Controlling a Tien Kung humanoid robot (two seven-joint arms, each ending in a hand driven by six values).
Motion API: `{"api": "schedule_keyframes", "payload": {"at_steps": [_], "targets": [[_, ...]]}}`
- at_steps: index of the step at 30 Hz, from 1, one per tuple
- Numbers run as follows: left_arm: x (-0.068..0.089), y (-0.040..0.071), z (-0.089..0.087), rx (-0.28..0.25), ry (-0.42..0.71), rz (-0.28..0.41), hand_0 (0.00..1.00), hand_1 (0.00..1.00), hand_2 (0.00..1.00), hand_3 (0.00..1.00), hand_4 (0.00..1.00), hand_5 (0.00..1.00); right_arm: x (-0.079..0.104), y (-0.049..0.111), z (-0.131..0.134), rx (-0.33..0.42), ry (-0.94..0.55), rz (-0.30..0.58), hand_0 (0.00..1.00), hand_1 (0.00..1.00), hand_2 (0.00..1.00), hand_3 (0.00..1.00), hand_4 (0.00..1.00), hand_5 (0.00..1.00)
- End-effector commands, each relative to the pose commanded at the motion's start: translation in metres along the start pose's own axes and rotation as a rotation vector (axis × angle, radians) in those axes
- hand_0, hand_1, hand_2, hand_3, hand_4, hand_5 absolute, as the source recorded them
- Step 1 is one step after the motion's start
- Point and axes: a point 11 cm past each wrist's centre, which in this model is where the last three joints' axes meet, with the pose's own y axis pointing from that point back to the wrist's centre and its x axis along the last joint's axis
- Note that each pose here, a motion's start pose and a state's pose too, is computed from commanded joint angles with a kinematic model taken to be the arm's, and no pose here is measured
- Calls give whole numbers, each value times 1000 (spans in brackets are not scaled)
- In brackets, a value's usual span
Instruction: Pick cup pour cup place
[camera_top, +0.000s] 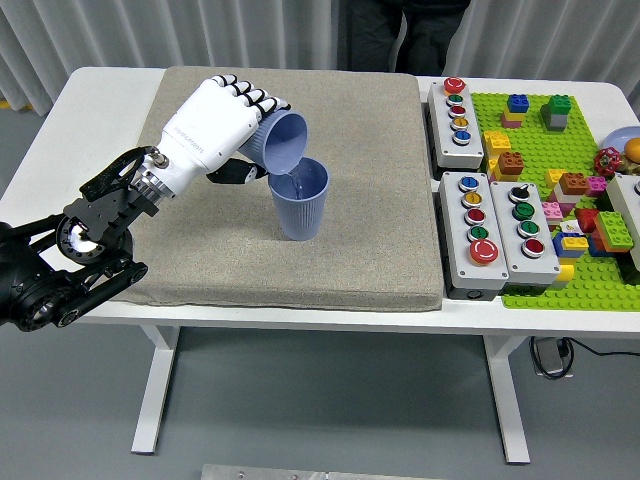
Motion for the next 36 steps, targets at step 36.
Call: {"api": "schedule_keyframes", "payload": {"at_steps": [36], "targets": [[5, -6, -4, 29, -19, 21, 399, 483, 516, 529, 711, 143, -2, 1, -4, 7, -7, -5, 668, 610, 555, 539, 2, 138]]}}
